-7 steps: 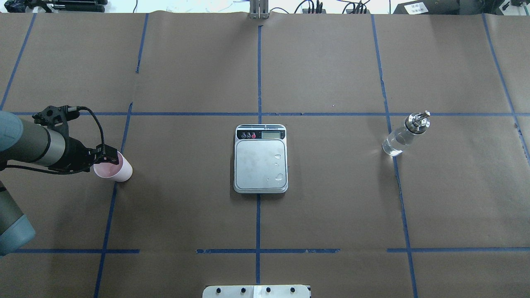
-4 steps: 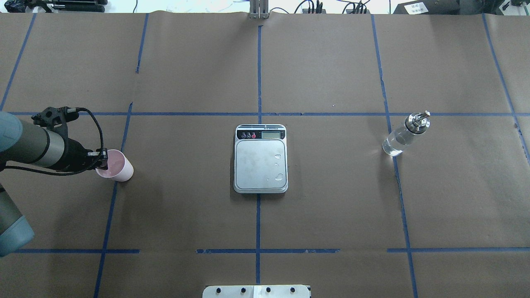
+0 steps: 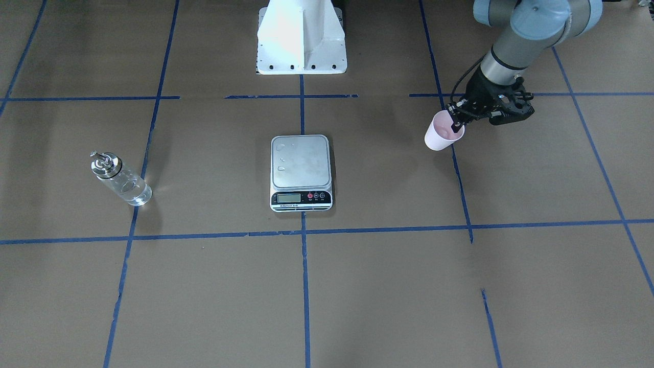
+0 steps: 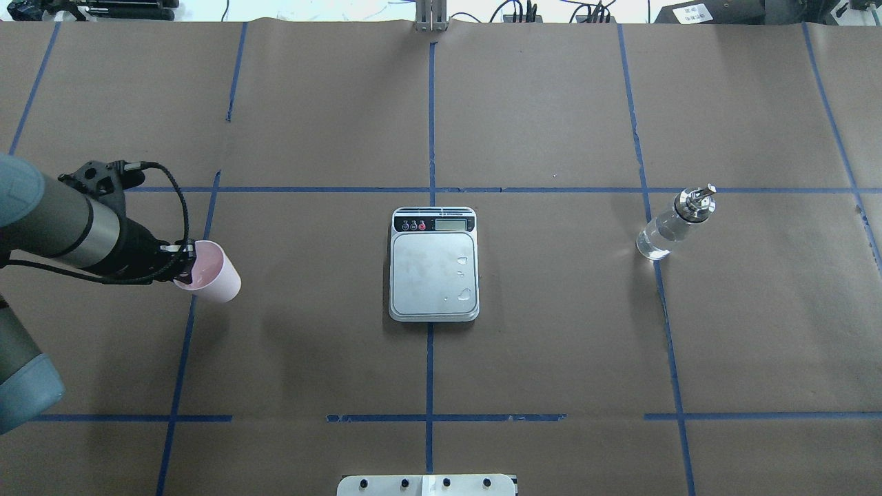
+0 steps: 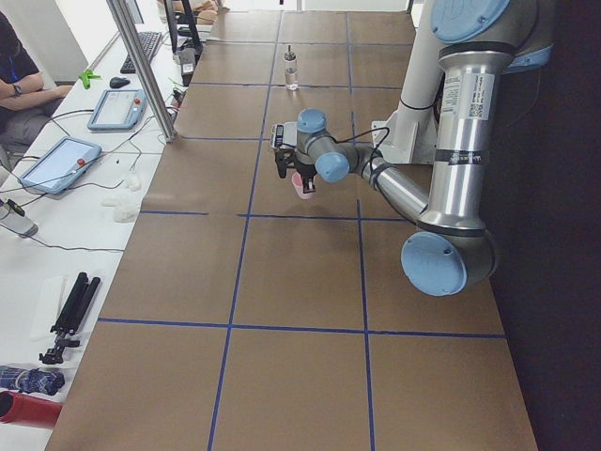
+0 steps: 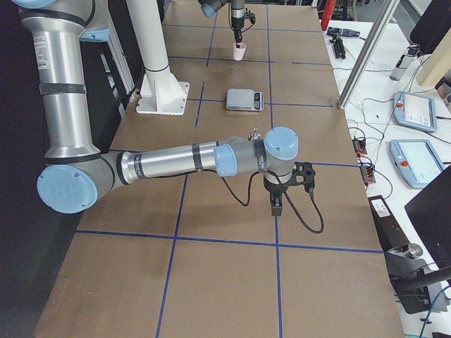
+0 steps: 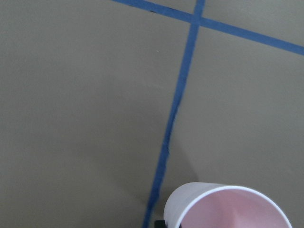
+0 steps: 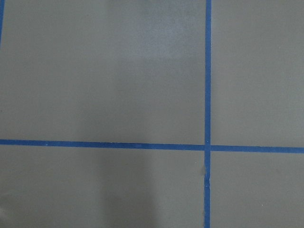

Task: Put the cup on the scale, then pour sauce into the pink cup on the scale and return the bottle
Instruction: 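Carry the pink cup with the left gripper onto the scale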

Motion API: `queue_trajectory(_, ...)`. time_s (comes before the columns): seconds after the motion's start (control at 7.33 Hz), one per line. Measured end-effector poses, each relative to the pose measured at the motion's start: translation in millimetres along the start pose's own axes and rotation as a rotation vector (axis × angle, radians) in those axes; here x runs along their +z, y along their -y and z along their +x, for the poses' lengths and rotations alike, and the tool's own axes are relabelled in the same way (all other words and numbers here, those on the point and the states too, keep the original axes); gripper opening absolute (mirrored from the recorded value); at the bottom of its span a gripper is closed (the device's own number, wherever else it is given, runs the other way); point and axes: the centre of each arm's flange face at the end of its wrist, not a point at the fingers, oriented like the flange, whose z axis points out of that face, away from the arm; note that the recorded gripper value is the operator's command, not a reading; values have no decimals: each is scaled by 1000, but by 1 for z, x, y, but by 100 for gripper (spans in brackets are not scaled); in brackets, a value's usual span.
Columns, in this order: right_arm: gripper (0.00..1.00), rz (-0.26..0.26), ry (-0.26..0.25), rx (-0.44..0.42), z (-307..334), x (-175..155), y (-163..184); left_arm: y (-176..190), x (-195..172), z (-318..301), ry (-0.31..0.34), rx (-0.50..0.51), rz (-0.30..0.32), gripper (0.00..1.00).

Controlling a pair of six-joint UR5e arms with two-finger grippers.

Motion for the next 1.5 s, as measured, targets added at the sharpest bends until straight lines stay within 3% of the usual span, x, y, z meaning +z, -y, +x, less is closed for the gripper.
queue_trajectory(0.27, 100, -5, 31, 3, -4, 0, -7, -1, -35, 107, -3, -89, -14, 0)
queue_trajectory(0.55, 100, 12, 60, 22, -27, -12, -16, -11, -45, 206, -41, -189, -34, 0)
queue_trajectory(1.09, 100, 46, 100, 84, -99, -46, -66, -70, 27, 283, -67, -250, 64, 0)
queue_trajectory(1.5, 100, 55, 138, 136, -159, -70, -96, -82, 57, 300, -62, -270, 109, 0)
